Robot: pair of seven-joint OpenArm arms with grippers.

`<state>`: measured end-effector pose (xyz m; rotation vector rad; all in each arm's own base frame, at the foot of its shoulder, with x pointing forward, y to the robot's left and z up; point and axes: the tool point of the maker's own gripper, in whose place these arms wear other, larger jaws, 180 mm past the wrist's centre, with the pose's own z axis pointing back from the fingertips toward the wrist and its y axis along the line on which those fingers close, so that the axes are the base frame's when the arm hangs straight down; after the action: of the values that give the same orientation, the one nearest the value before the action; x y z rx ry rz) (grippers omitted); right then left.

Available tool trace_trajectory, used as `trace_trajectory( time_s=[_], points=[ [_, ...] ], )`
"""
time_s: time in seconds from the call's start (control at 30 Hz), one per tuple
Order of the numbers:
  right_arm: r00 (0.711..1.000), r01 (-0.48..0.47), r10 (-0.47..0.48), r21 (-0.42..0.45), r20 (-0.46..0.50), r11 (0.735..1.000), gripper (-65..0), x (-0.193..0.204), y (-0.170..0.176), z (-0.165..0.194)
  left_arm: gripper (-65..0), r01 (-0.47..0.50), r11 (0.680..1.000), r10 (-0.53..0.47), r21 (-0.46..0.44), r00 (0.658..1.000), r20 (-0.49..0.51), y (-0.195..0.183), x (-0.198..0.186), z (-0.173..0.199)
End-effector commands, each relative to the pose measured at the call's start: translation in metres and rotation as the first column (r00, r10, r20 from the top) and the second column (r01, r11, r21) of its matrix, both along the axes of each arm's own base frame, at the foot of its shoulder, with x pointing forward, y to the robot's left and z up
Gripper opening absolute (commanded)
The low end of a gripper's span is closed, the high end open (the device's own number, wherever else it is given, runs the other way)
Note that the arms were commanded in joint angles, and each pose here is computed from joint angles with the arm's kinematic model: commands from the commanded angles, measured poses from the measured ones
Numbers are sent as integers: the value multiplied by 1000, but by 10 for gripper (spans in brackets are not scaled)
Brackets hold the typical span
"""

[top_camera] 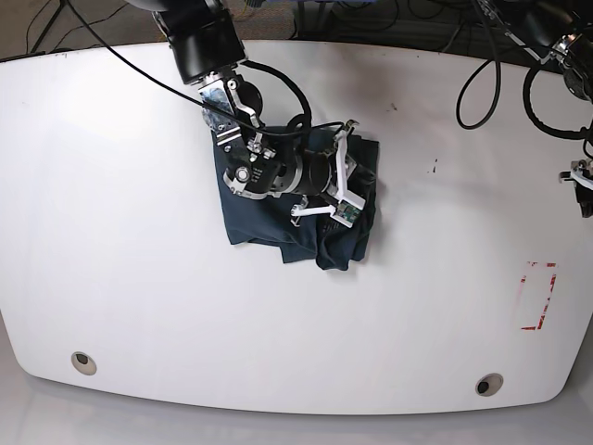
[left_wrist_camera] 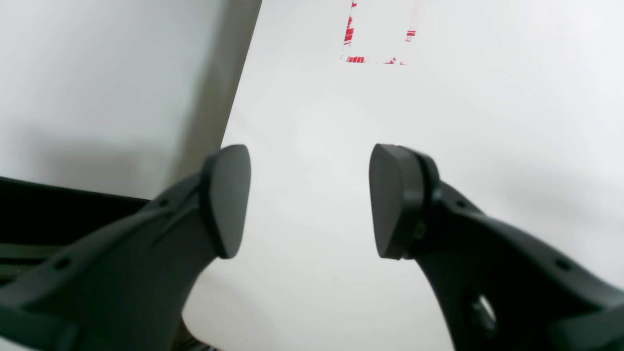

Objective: Layout the t-shirt on the table in an organized manner, then fold the t-shirt properly
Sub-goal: 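Flip the folded bundle over with the right gripper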

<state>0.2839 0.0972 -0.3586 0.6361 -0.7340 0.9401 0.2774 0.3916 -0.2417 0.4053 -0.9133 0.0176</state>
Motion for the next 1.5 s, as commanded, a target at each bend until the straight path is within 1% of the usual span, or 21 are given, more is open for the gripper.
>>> trace_trajectory(
  time_s=[0.0, 0.13, 0.2, 0.4, 0.57, 0.63, 0.7, 0.8, 0.83, 0.87, 0.9, 1.0, 1.03, 1.07, 1.13, 1.3, 1.37, 1.47],
  points=[
    [999, 1, -4, 58, 50, 998, -549, 10, 7, 21, -290, 6, 1000, -7, 27, 999, 43, 3, 5, 16],
    [996, -6, -1, 73, 84, 997, -574, 10, 9, 33, -290, 6, 1000, -7, 27, 999, 43, 3, 5, 16],
    [993, -30, 21, 82, 112, 996, -588, 5, 15, 43, -290, 6, 1000, -7, 27, 999, 43, 3, 5, 16],
    [985, -88, 72, 95, 159, 992, -595, -7, 29, 58, -290, 7, 1000, -7, 28, 1000, 27, 3, 1, 12],
    [979, -147, 133, 78, 155, 986, -593, -21, 43, 53, -290, 10, 1000, -10, 28, 1000, 21, 2, 0, 10],
    [980, -158, 148, 68, 137, 985, -583, -25, 45, 46, -290, 8, 1000, -9, 28, 1000, 22, 2, 0, 10],
    [981, -157, 148, 65, 123, 985, -539, -25, 45, 42, -290, 10, 1000, -10, 28, 1000, 21, 2, 0, 10],
    [984, -152, 144, 77, 107, 985, -414, -26, 50, 40, -290, 13, 1000, -13, 28, 1000, 20, 1, 1, 10],
    [984, -151, 143, 80, 104, 985, -350, -27, 51, 40, -290, 12, 1000, -13, 28, 1000, 19, 1, 1, 10],
    [984, -151, 143, 81, 104, 985, -309, -27, 51, 40, -290, 14, 1000, -14, 28, 1000, 18, 1, 1, 9],
    [984, -151, 143, 81, 103, 985, -243, -27, 51, 40, -290, 14, 1000, -14, 26, 1000, 17, 0, 1, 9],
    [983, -153, 142, 89, 118, 984, -109, -27, 52, 46, -290, 16, 1000, -17, 25, 1000, 16, -1, 1, 8],
    [982, -154, 142, 94, 124, 984, -78, -27, 52, 48, -290, 18, 1000, -18, 21, 1000, 14, -2, 1, 6],
    [980, -156, 141, 101, 138, 983, -32, -26, 53, 53, -290, 23, 1000, -23, 13, 1000, 9, -5, 1, 3],
    [975, -158, 137, 113, 174, 981, 0, -25, 53, 66, -290, 36, 999, -36, 9, 999, 6, -11, 3, 1],
    [967, -110, 75, 131, 244, 985, 0, -9, 36, 89, -290, 79, 997, -79, 0, 997, -25, -24, 6, -9],
    [966, -79, 42, 138, 253, 987, 0, -1, 27, 93, -290, 108, 994, -109, -28, 993, -43, -38, 7, -21],
    [966, -1, -36, 141, 254, 990, 0, 18, 5, 94, -290, 183, 979, -188, -87, 981, -56, -69, 11, -38]
  ],
)
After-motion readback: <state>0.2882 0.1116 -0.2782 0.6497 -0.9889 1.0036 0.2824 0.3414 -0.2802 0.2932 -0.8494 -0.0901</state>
